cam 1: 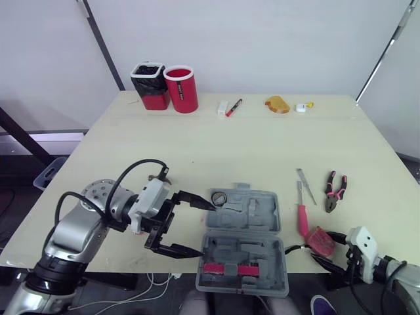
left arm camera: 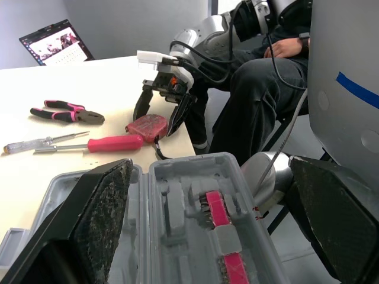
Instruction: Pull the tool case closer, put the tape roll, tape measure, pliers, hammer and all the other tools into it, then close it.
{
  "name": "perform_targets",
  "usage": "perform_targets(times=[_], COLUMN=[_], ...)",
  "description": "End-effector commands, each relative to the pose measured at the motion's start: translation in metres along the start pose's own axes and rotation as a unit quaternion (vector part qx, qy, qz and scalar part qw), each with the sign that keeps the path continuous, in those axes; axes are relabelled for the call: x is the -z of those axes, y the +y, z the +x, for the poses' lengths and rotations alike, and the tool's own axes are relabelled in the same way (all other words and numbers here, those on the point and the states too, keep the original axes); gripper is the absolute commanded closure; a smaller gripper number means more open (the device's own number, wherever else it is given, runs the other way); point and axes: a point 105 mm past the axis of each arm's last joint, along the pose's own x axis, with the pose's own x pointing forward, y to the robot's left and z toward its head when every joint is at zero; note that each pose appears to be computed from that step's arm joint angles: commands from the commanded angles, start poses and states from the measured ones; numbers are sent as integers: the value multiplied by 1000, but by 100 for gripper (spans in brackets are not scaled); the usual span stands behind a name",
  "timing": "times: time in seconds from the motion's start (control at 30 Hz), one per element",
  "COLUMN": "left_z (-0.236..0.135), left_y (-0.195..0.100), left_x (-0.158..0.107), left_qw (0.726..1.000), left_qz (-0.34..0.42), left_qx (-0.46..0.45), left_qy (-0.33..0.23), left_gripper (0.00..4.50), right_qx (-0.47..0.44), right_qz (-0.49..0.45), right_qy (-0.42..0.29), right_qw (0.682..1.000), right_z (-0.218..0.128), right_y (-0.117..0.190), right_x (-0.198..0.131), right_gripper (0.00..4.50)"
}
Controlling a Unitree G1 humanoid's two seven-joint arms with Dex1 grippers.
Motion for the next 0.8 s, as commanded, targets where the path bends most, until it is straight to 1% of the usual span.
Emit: perform_targets(times=[0.03,0.1,0.13,0.2,0.37,0.53,0.67,0.8], left_z=[-1,-1,-1,-1,0,0,0,1], left_y=[0,0,0,0,1,1,4,7], left_x=[-8,-8,-8,-7,-7,-8,-8,-7], left_qw=[1000,1000,1000,1000,1000,1000,1000,999], left_qz=[20,20,20,19,19,18,18,16], left_qx=[8,8,9,9,8,6,-3,-20], left_qy=[-4,-5,-5,-6,-7,-9,-15,-21], left_gripper=[0,0,0,0,0,0,0,0], right_qx=[29,36,40,48,60,20,-27,-75], right_qz=[-10,-14,-16,-20,-33,-84,-86,-122], right_qy=[-14,-14,-16,-17,-19,6,15,37], right_qw=[999,999,999,998,997,996,996,989], right_z=[-5,-6,-7,-9,-14,-27,-27,-20], right_y=[-6,-6,-7,-9,-14,-16,-12,-5], right_x=[-7,-7,-8,-9,-15,-32,-63,-88], right_gripper=[33,95,141,155,155,155,155,155])
